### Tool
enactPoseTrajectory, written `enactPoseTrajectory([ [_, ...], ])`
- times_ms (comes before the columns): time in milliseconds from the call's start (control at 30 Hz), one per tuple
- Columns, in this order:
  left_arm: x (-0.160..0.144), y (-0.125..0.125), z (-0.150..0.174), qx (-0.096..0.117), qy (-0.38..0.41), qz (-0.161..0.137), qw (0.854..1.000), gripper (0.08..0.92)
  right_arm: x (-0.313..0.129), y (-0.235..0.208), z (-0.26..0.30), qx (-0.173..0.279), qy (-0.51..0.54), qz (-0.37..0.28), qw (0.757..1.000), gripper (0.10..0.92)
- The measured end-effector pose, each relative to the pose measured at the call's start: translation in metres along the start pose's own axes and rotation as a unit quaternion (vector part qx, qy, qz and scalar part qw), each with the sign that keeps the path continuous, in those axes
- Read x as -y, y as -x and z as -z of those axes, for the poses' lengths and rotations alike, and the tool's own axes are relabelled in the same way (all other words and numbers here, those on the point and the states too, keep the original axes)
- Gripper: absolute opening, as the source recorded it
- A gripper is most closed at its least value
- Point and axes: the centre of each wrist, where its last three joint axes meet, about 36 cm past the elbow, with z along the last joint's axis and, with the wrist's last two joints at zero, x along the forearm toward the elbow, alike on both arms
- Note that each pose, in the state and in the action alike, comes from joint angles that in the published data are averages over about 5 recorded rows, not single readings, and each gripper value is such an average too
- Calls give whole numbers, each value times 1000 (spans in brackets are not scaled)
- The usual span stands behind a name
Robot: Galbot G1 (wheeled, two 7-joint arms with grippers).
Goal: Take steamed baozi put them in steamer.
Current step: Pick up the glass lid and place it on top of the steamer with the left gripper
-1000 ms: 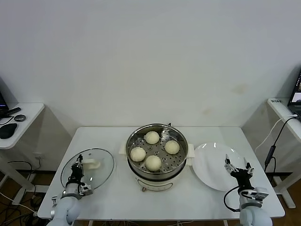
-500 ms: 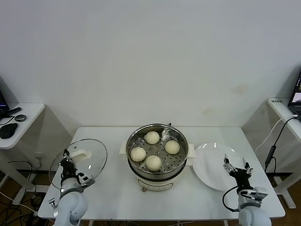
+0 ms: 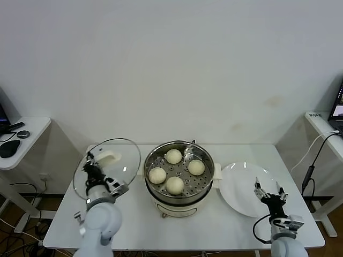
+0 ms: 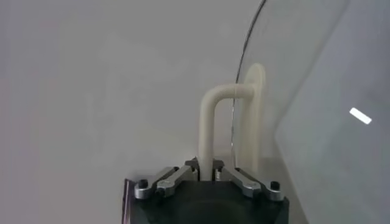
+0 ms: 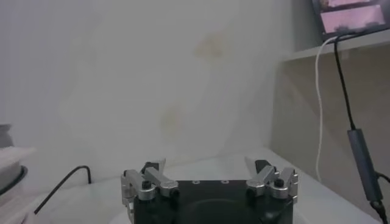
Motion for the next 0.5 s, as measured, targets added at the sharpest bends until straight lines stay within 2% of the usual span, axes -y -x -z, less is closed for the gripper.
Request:
enactPoseTrajectory([
  [200, -3, -11, 47, 40, -19, -19, 999, 174, -1, -2, -3, -2, 2, -6, 1000, 823],
  [500, -3, -32, 113, 123, -30, -35, 991, 174, 1, -6, -5, -5, 0, -13, 1000, 823],
])
